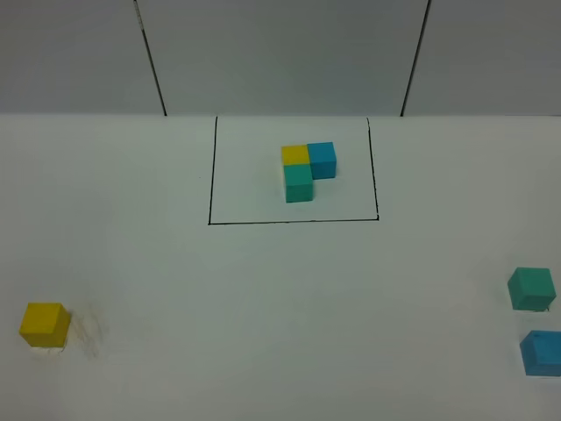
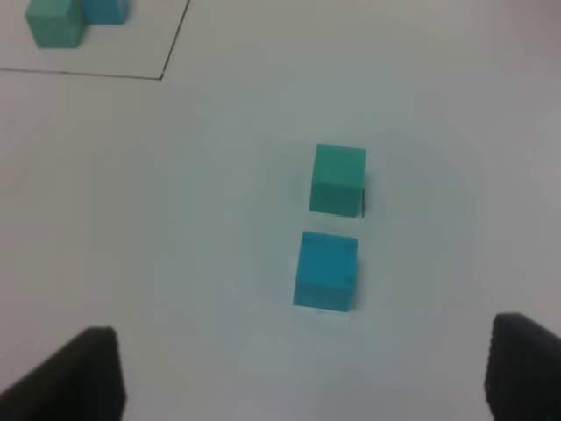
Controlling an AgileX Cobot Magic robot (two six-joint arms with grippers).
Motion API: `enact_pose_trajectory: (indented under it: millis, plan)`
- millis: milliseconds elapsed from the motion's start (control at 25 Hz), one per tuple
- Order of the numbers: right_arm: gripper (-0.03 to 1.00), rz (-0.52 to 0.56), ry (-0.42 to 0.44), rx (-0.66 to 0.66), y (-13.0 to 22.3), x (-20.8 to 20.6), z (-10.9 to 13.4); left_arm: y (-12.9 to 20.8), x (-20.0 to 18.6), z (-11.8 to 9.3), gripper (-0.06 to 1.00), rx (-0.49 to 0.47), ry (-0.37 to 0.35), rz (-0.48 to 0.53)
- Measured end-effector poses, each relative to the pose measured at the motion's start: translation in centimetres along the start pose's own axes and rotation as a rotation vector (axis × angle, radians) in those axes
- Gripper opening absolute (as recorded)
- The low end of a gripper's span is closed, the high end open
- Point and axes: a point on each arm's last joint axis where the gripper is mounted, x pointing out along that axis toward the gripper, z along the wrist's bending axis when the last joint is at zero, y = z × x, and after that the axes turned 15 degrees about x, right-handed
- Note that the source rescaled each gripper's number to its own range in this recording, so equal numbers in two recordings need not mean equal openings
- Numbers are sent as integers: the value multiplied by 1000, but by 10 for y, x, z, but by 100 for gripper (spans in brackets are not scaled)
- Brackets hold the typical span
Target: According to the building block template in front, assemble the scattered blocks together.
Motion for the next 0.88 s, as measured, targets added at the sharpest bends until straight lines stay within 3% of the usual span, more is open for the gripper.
enact_pose_trajectory:
  millis: [200,520,880]
  plan:
    - [83,0,0,0,0,0,0,-33,19,16,63,-46,-38,134]
    - [83,0,0,0,0,0,0,-91,86,31,63,-53,15,277]
    - [83,0,0,0,0,0,0,-94,182,28,63,-81,98,467]
